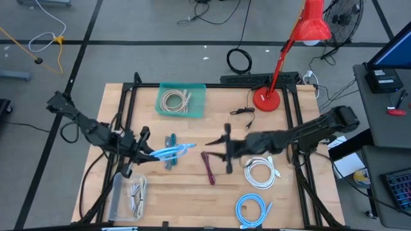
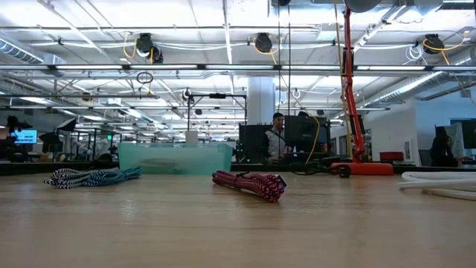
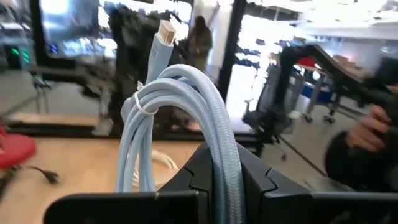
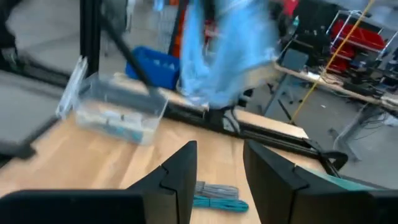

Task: Pick & Place USB Port
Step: Put the top blue HDMI cable into the green bin

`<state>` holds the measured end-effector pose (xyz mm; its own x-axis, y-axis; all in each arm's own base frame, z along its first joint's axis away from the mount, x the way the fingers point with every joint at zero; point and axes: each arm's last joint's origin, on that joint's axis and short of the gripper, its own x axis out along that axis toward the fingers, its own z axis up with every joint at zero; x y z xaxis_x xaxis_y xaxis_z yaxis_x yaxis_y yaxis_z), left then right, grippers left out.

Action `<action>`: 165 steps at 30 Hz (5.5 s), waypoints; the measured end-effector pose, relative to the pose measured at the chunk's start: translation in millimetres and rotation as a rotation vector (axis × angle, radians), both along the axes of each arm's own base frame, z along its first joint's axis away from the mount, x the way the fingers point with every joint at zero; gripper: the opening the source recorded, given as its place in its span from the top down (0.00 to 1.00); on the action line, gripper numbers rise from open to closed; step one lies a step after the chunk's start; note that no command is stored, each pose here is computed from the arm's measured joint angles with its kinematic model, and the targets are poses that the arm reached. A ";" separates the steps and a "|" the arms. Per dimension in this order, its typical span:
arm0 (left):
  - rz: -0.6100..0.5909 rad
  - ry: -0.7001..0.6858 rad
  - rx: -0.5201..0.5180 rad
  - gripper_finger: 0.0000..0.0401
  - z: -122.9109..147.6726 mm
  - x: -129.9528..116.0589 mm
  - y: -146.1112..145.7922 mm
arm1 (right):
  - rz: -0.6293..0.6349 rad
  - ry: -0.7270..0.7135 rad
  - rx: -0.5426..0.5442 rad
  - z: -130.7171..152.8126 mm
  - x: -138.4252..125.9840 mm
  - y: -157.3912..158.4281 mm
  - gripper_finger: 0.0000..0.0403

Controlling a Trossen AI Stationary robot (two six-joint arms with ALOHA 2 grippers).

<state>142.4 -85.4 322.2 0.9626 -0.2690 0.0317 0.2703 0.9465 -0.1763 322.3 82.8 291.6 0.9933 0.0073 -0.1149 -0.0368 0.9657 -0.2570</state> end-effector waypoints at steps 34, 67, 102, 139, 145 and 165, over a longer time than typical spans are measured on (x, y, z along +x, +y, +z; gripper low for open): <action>-0.142 0.029 -0.090 0.92 -23.8 75.0 18.5 | 0.404 -0.124 0.412 -2.3 -0.9 -33.2 0.40; -0.223 0.082 -0.156 0.75 -31.6 88.9 37.6 | 0.346 -0.067 0.456 -20.6 29.3 -24.2 0.93; 0.724 0.180 -0.038 0.36 -43.2 75.5 56.0 | -0.532 -0.301 0.315 -38.0 36.9 -6.8 0.93; 0.768 0.288 -0.186 0.97 -66.1 94.0 80.1 | -0.443 -0.182 0.176 -39.4 70.3 12.0 0.84; 0.758 0.373 -0.285 0.97 -72.4 88.4 89.1 | -0.544 -0.165 0.131 -39.5 68.4 9.6 0.65; 0.729 0.796 -0.860 0.97 -18.5 44.6 196.2 | -0.879 -0.063 -0.136 -41.4 62.5 -0.4 0.26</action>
<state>187.1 110.8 303.7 0.7128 0.1223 -0.6906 -0.6830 0.3448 -0.6439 384.8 82.4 250.2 0.6379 -0.7701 -0.0043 0.7211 0.5991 -0.3480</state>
